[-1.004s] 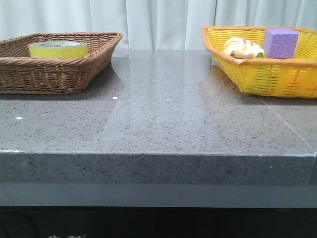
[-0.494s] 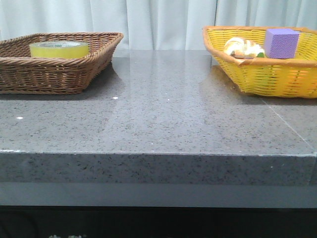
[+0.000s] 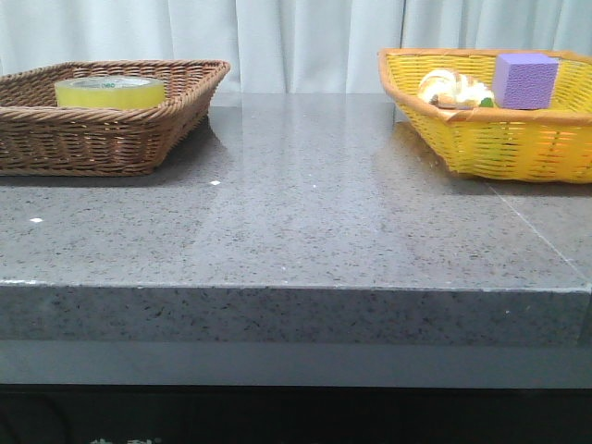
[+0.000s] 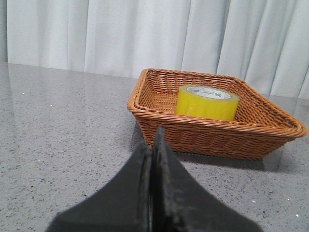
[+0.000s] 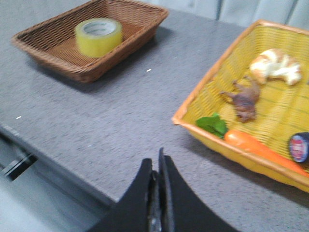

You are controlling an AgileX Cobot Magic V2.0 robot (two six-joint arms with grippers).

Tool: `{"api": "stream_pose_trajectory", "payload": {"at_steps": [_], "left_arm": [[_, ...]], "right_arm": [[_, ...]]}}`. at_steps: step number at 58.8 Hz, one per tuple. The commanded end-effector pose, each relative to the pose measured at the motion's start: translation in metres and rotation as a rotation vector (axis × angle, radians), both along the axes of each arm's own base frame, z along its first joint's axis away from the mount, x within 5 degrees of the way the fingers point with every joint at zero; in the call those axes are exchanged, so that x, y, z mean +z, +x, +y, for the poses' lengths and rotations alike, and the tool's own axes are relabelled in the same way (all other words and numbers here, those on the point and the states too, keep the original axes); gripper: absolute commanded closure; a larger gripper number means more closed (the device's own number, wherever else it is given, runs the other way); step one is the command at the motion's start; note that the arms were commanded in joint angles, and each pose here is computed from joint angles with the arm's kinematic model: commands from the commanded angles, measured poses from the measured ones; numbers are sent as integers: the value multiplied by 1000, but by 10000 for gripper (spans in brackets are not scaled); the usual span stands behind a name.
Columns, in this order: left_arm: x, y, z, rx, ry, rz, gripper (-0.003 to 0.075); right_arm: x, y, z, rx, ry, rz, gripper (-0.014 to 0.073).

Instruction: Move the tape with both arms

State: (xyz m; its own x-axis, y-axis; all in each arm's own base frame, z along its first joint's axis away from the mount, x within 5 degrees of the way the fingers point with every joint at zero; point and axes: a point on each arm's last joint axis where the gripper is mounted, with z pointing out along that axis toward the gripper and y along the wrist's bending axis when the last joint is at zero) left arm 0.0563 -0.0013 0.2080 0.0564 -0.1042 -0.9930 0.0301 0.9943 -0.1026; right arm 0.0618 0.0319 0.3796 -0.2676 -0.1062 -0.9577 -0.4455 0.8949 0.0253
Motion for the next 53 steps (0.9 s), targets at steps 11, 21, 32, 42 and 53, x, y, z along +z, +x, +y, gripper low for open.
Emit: {"api": "stream_pose_trajectory", "payload": {"at_steps": [11,21,32,42,53], "left_arm": [[-4,-1,0,-3,-13,-67,740],[-4,-1,0,-3,-13,-67,740],[-4,-1,0,-3,-13,-67,740],[-4,-1,0,-3,-13,-67,740],[-4,0,0,-3,-13,-65,740]], "right_arm": [[-43,-3,-20,-265,100,-348,663],[-97,-9,-26,-357,152,-427,663],[-144,-10,-29,-406,168,-420,663],[-164,-9,-29,-408,175,-392,663],[-164,-9,-29,-408,175,-392,663]]}}
